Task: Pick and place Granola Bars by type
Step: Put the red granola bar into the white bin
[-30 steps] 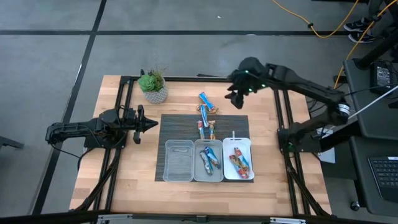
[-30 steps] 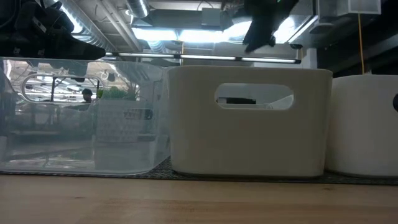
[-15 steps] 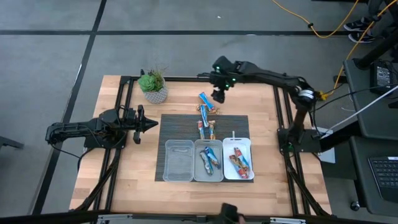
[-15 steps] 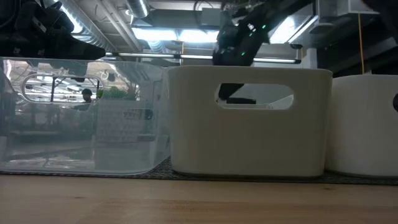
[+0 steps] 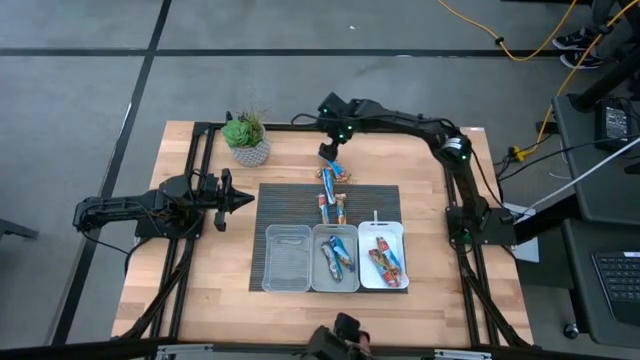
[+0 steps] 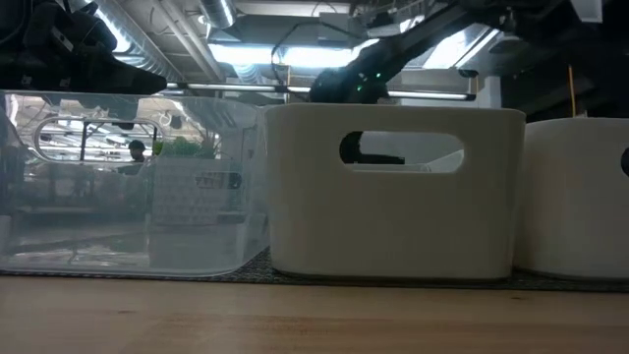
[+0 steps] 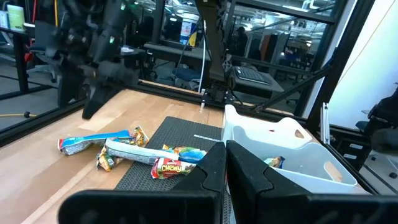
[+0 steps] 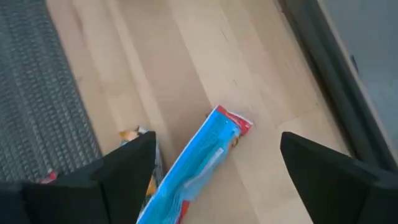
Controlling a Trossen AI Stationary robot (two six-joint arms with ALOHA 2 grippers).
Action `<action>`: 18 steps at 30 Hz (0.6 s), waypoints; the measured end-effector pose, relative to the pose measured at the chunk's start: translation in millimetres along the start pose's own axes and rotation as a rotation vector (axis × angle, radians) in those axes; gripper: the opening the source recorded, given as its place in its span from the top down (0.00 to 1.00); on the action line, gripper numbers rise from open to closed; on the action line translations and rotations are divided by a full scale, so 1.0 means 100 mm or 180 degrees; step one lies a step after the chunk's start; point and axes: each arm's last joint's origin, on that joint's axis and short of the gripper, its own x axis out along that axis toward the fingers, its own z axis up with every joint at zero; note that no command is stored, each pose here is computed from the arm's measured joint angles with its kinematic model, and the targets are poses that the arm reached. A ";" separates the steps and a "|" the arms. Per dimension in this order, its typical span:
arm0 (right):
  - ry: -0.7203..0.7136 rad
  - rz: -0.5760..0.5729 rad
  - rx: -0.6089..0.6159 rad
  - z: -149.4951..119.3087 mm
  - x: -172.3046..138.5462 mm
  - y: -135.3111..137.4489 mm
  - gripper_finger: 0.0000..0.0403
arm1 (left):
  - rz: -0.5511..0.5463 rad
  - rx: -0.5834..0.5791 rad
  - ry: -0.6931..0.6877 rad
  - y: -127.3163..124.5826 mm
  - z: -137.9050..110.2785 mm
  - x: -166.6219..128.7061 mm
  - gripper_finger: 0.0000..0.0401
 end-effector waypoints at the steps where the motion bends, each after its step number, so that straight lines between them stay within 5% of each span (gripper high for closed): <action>1: 0.0033 -0.0011 0.0021 -0.01 0.05 0.01 0.16 | -0.0001 0.0000 -0.0002 0.00 0.00 0.00 0.98; 8: 0.0329 -0.0395 0.0047 -0.10 0.28 0.00 0.18 | 0.0000 0.0001 -0.0001 0.00 0.00 0.00 0.98; 18: 0.0364 -0.0271 0.0110 -0.12 0.34 0.02 0.19 | -0.0001 0.0001 -0.0001 0.00 0.00 0.00 0.98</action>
